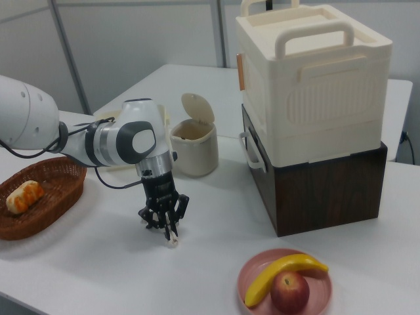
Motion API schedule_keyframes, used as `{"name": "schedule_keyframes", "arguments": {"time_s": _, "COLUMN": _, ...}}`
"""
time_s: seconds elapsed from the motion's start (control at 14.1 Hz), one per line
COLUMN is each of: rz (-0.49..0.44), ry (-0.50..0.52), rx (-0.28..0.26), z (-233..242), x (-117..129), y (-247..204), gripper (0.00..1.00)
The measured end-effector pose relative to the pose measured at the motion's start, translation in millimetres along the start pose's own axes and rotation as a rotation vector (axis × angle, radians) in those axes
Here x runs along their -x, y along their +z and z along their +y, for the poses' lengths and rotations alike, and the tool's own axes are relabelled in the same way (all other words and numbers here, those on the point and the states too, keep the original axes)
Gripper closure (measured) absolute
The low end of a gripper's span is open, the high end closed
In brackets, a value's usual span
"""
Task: Grab it up and put it in the trash
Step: 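Lift the tissue and carry it over the white lidded trash bin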
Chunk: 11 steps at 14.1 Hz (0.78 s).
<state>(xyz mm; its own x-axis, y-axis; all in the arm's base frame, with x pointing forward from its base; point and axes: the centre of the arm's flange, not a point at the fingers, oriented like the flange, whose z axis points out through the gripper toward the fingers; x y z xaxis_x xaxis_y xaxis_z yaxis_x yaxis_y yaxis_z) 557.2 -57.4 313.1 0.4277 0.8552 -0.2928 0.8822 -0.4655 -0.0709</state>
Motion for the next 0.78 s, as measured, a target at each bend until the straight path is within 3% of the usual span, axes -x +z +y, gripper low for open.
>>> {"name": "schedule_keyframes", "arguments": {"time_s": 0.14, "rz": 0.010, "ry": 0.013, "rx": 0.020, "z": 5, "x": 0, "y": -8, "gripper": 0.84}}
{"name": "schedule_keyframes", "arguments": {"time_s": 0.28, "rz": 0.042, "ry": 0.068, "rx": 0.080, "z": 21, "x": 3, "y": -36, "gripper": 0.84}}
{"name": "schedule_keyframes", "arguments": {"time_s": 0.5, "rz": 0.178, "ry": 0.268, "rx": 0.168, "z": 50, "x": 13, "y": -109, "gripper": 0.84}}
{"name": "schedule_keyframes", "arguments": {"time_s": 0.78, "rz": 0.330, "ry": 0.479, "rx": 0.192, "z": 62, "x": 14, "y": -167, "gripper": 0.84}}
